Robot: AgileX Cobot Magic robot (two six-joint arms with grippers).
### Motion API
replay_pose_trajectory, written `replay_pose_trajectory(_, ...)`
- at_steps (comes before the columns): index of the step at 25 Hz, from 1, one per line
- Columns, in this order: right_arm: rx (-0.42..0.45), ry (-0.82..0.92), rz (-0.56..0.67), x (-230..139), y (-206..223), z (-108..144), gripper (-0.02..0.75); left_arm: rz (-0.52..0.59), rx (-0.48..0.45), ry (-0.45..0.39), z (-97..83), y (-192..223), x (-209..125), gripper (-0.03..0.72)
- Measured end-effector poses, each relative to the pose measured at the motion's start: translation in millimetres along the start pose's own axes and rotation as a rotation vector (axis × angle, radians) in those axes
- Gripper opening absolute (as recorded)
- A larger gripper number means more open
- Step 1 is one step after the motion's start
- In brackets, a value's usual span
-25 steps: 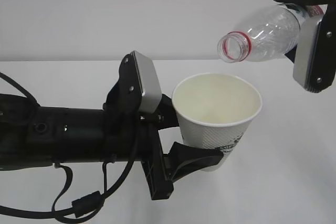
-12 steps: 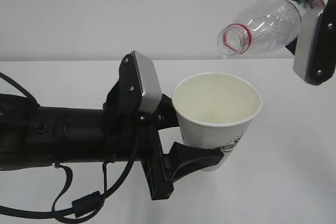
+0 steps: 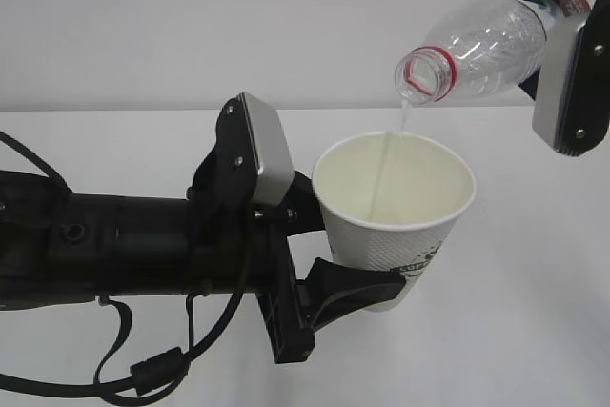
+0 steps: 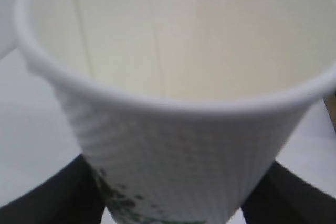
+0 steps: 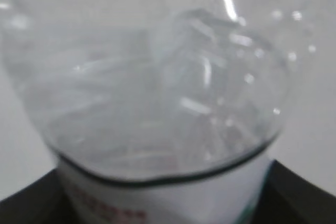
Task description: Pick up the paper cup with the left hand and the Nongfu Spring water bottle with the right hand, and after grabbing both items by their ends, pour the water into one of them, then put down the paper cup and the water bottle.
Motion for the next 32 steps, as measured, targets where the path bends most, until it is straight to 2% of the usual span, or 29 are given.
replay_pose_trajectory(32,0.0,-0.006,0.0,0.0,0.0,0.0,0.522,-0.002,-0.001,0.0,-0.2,0.0,0.3,0.51)
Point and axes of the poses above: a point on each arm's last joint axis where the gripper is mounted, y pointing out along that axis toward the gripper, z along the wrist's bending axis when the last joint is at zero, x = y × z, the point moved 9 cm from there along y, pointing out along that axis toward the gripper, and after that the axes turned 5 degrees about -y, right-handed, at the moved point
